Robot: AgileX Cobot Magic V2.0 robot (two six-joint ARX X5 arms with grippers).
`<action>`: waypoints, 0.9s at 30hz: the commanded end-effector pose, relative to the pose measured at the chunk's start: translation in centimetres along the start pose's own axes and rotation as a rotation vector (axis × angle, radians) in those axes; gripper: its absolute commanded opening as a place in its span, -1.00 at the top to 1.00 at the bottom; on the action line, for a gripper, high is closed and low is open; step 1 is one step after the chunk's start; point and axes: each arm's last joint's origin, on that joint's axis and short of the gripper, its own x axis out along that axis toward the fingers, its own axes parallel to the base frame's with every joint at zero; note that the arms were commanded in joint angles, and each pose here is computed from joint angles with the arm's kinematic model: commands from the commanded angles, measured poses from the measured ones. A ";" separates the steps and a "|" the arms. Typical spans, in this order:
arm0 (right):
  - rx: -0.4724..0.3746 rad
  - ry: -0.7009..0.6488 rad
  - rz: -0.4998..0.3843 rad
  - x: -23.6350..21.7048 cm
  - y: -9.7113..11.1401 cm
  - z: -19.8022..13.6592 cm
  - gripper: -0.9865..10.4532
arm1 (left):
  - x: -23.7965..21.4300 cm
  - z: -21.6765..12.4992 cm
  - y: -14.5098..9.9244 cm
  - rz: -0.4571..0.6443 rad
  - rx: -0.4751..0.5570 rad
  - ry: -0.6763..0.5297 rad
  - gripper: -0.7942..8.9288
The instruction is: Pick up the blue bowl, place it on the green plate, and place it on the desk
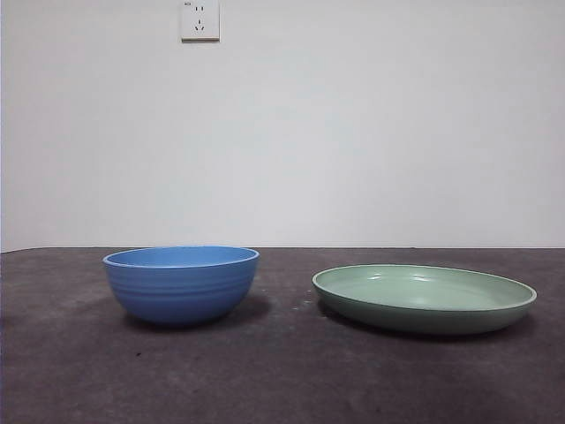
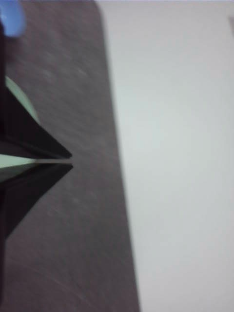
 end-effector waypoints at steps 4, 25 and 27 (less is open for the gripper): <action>-0.050 0.199 0.112 1.4 0.5 2.0 0.81 | 1.3 1.9 -0.6 -0.098 0.080 0.164 0.82; -0.078 0.756 0.326 4.3 1.8 0.9 0.81 | 4.8 2.8 -2.2 -0.344 0.129 0.545 0.82; -0.077 0.756 0.327 4.3 1.8 0.9 0.80 | 4.8 2.8 -2.2 -0.343 0.129 0.545 0.74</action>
